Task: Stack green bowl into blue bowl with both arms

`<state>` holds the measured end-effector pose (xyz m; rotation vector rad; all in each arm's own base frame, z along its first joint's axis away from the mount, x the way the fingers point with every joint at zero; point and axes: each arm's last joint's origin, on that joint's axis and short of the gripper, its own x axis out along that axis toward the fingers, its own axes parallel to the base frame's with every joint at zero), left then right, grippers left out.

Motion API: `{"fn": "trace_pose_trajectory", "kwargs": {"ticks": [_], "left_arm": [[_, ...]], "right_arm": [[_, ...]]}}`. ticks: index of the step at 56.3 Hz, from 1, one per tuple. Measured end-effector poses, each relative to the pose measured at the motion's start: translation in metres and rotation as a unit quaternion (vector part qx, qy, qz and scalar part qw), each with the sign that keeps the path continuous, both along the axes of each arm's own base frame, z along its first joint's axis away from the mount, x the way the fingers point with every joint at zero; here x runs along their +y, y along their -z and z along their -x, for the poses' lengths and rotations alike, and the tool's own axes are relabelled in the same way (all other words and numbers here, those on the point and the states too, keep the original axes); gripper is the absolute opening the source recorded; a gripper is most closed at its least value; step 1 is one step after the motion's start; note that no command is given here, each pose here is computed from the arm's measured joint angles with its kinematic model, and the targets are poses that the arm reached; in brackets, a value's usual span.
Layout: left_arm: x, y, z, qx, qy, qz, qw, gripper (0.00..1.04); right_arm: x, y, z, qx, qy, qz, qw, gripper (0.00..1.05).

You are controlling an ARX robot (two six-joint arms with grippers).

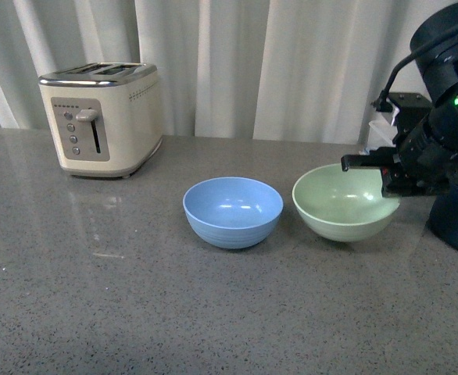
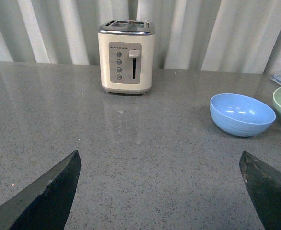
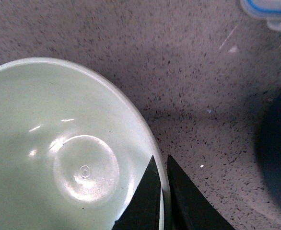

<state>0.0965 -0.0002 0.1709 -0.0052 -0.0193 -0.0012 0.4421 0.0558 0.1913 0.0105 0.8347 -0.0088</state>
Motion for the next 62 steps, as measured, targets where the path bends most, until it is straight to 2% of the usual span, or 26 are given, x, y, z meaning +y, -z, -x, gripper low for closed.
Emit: {"fn": "trace_pose_trajectory", "kwargs": {"ticks": [12,22,38,62], "left_arm": [[0.000,0.000,0.000,0.000,0.000,0.000,1.000,0.98],[0.000,0.000,0.000,0.000,0.000,0.000,1.000,0.98],[0.000,0.000,0.000,0.000,0.000,0.000,1.000,0.98],[0.000,0.000,0.000,0.000,0.000,0.000,1.000,0.98]], "right_arm": [[0.018,-0.061,0.021,-0.079,-0.045,-0.013,0.996,0.01],[0.050,-0.086,0.036,-0.114,-0.098,-0.035,0.988,0.01],[0.099,-0.080,0.039,-0.116,-0.152,-0.039,0.981,0.01],[0.117,-0.039,0.004,-0.083,-0.137,-0.007,0.987,0.01]]}}
